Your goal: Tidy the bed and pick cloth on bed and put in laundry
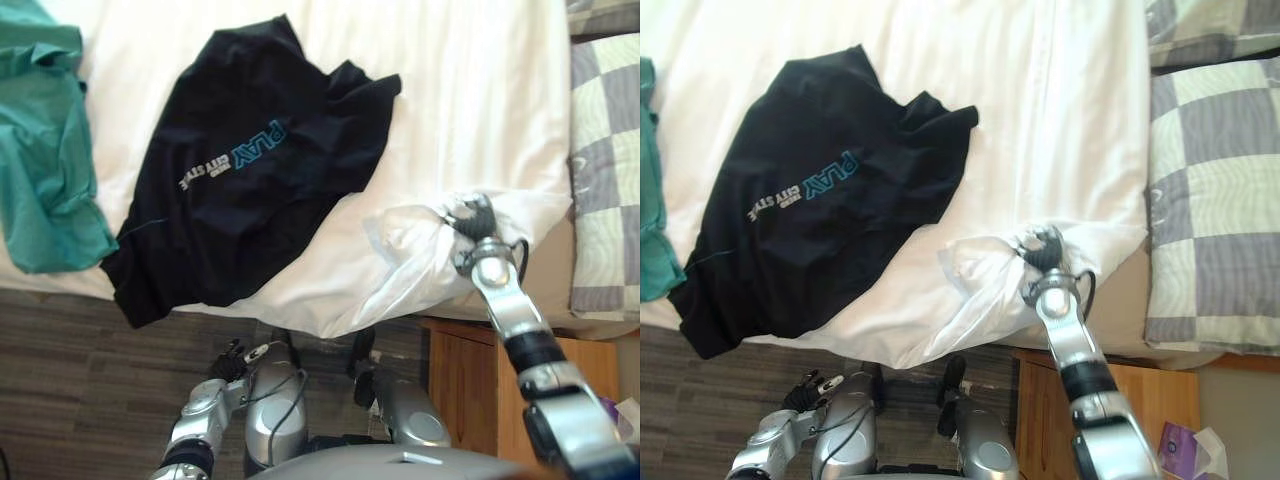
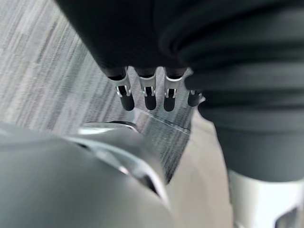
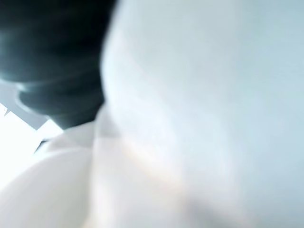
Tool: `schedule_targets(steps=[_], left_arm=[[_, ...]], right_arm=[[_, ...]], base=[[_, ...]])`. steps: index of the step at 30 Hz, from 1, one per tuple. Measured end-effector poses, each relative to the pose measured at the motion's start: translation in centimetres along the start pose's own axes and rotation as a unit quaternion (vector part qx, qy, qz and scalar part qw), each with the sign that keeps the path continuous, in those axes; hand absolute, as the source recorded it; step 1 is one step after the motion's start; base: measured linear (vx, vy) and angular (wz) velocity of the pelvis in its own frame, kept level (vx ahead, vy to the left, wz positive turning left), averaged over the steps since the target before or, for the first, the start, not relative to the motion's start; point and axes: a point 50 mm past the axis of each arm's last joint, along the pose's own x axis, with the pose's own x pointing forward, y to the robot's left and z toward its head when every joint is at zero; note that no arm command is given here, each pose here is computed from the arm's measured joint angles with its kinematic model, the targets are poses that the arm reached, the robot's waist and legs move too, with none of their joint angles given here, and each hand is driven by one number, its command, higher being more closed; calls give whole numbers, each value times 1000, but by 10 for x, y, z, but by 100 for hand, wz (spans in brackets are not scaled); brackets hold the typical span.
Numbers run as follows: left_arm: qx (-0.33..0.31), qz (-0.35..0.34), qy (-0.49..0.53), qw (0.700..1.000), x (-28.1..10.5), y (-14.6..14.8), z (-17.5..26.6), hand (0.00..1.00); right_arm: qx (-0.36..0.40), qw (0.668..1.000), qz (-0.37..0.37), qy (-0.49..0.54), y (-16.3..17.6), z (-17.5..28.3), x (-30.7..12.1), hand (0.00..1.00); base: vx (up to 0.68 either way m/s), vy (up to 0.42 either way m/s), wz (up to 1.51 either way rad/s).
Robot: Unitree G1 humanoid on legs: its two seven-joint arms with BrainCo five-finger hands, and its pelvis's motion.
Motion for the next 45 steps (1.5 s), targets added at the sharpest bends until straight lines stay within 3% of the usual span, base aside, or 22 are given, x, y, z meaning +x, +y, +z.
schedule_targets(steps=[1, 2, 7, 10, 16, 17, 20, 23, 25, 26, 27, 31, 35, 39, 45], left_arm=[[-1, 3, 7, 1000, -2, 1, -5, 0], [-3, 5, 16, 1000, -4, 2, -12, 0], [-12, -19, 68, 997, -17, -12, -51, 0], [-20, -36, 82, 996, -21, -17, -61, 0], [-63, -51, 106, 991, -27, -15, -79, 0], [-86, -46, 109, 989, -29, -13, -83, 0], [-124, -40, 116, 985, -36, -8, -94, 0], [-157, -34, 119, 980, -41, -3, -101, 0], [-181, -26, 116, 976, -44, 3, -104, 0], [-184, -26, 114, 976, -44, 3, -103, 0], [-199, -22, 116, 973, -44, 3, -105, 0], [-212, -23, 129, 968, -49, -4, -115, 0], [-231, -18, 129, 964, -51, -4, -117, 0], [-231, -24, 137, 963, -49, -9, -115, 0], [-173, -68, 145, 972, -34, -27, -97, 0]], right_arm=[[9, 1000, -14, 20, -5, -12, -9, 100], [13, 998, -30, 45, -10, -27, -21, 0], [36, 984, -82, 156, -30, -88, -84, 0], [88, 962, -116, 230, -32, -115, -110, 0], [259, 876, -232, 334, -46, -161, -147, 0], [323, 840, -264, 347, -48, -170, -156, 0], [409, 753, -371, 357, -68, -191, -193, 0], [411, 724, -454, 317, -104, -195, -219, 0], [402, 725, -501, 249, -137, -184, -223, 0], [400, 727, -505, 237, -142, -181, -222, 100], [389, 755, -506, 148, -171, -157, -206, 100], [393, 821, -412, -30, -198, -97, -163, 100], [461, 834, -259, -159, -176, -39, -113, 100], [517, 837, -125, -128, -125, -19, -77, 100], [585, 806, -83, -16, -66, -33, -44, 100]], base=[[78, -11, -21], [99, -27, -18], [66, -12, -18], [-24, -26, -14], [-53, -23, -5], [-27, -12, -9], [0, 8, -30], [46, 30, -23], [49, 26, -11], [46, 27, -8], [56, 36, -8], [62, 22, -1], [38, -16, 12], [-12, -34, 17], [-60, -29, 20]])
